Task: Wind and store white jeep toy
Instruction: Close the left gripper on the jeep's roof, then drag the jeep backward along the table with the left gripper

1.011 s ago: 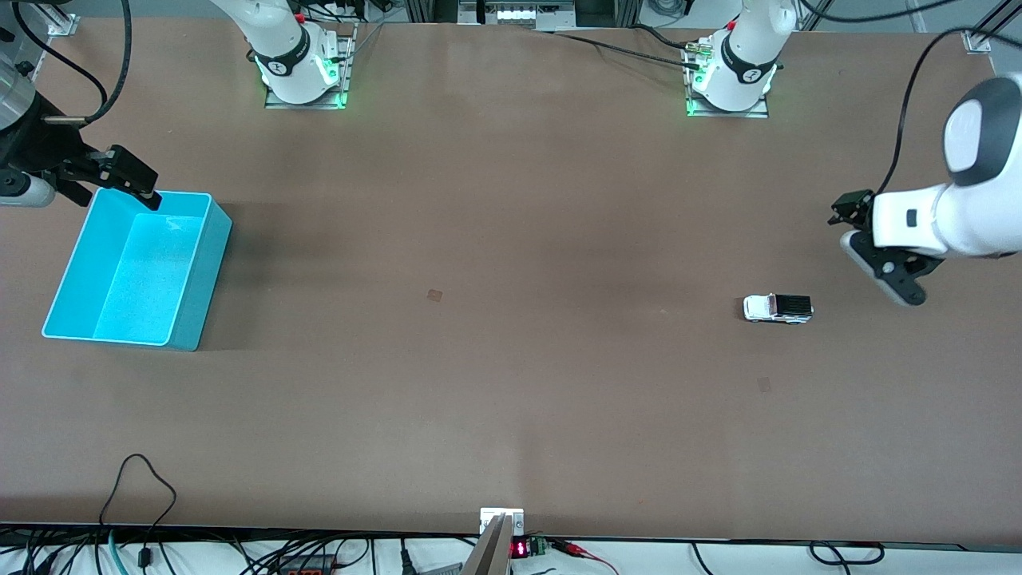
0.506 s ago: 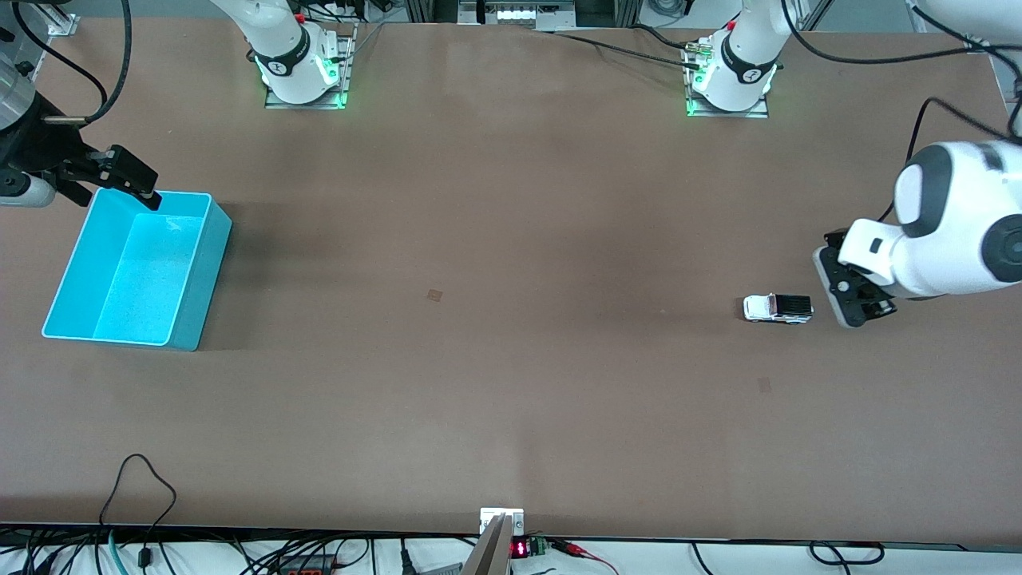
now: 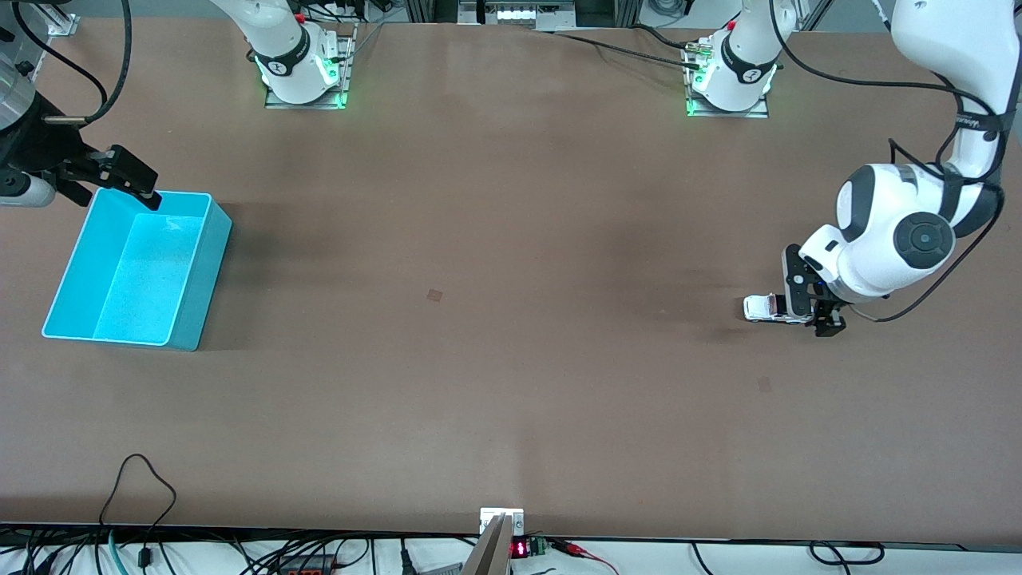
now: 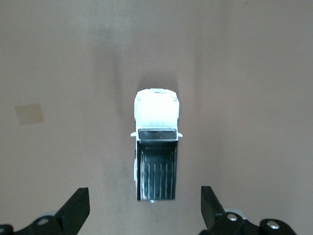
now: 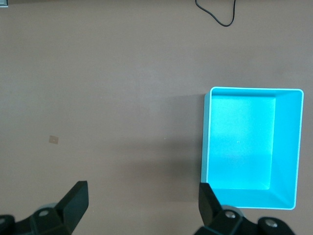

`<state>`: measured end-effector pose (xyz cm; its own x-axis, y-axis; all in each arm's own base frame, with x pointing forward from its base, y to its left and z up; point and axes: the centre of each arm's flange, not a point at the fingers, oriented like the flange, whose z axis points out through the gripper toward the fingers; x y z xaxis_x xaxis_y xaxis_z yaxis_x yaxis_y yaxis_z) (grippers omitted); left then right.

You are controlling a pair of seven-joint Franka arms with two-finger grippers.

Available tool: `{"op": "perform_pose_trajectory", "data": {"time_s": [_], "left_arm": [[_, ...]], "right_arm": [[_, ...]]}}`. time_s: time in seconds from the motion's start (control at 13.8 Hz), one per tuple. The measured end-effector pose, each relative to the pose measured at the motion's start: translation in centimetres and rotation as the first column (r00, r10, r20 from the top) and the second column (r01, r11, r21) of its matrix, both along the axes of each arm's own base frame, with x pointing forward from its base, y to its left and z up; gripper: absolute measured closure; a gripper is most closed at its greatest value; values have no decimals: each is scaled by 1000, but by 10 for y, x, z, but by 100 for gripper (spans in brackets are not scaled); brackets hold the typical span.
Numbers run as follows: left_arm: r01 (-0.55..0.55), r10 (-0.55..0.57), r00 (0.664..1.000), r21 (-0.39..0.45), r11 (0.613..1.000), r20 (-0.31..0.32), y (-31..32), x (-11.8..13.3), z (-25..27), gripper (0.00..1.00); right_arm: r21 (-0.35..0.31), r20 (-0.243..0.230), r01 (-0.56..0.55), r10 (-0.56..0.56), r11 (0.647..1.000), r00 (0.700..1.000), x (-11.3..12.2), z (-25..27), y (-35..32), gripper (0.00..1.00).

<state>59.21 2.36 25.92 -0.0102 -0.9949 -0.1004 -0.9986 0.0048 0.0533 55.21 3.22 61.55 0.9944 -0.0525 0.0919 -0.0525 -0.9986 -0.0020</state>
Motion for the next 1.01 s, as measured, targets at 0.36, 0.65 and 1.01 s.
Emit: {"op": "perform_pose_trajectory", "data": {"time_s": [0.36,0.65,1.01], "left_arm": [[20,-20,1000,-10,1000,-10,0,-4,-36,0],[6,-6,1000,-17,1000,-5,11,-13,-52,10],[18,-18,1000,-23,1000,-5,8,-15,-57,51]], "right_arm": [[0,2,0,0,1000,1000,-1,1,0,0],[0,5,0,0,1000,1000,-2,3,0,0],[0,5,0,0,1000,1000,-2,3,0,0]]}}
